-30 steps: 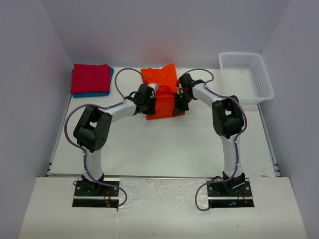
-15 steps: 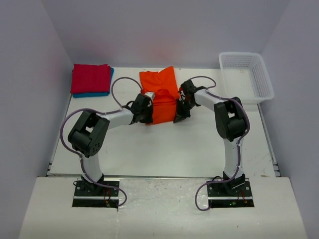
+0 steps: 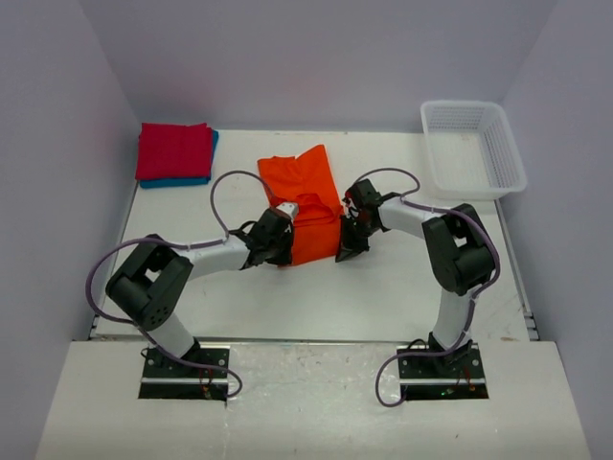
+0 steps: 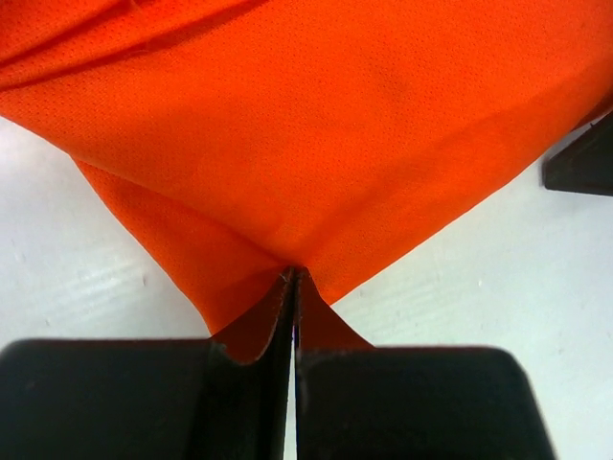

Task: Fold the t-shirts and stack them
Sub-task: Fold the folded rectangular tshirt in 1/3 of the way

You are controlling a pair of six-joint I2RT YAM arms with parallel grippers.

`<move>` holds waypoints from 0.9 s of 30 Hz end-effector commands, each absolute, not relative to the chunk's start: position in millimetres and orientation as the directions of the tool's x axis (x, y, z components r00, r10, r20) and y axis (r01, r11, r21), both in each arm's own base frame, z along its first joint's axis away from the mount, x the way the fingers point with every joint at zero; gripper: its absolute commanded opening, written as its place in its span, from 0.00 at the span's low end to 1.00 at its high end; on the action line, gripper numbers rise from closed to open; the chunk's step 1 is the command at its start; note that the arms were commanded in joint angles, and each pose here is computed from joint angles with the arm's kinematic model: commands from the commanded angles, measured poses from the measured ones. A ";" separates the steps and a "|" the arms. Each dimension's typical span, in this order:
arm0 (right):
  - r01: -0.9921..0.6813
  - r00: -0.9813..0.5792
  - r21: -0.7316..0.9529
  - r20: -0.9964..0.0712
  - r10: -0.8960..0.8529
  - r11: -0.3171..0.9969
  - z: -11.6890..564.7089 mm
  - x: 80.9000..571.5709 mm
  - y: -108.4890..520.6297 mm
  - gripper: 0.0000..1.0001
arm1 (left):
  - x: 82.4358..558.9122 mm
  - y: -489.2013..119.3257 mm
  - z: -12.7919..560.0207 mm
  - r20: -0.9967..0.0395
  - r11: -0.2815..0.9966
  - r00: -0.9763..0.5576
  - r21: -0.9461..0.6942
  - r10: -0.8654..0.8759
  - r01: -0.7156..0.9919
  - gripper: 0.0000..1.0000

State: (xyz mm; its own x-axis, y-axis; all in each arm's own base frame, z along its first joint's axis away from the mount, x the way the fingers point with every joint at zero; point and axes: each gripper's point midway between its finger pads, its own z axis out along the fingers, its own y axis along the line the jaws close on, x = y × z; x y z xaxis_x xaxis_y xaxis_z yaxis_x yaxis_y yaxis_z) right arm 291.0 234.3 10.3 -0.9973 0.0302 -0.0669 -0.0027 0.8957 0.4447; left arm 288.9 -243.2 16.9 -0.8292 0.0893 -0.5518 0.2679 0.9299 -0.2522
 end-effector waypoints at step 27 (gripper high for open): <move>-0.232 -0.898 0.400 -0.439 -0.036 0.887 135.1 228.9 252.3 0.00 | 219.9 -262.5 115.2 -0.685 0.917 -0.723 -0.224 0.092 0.330 0.00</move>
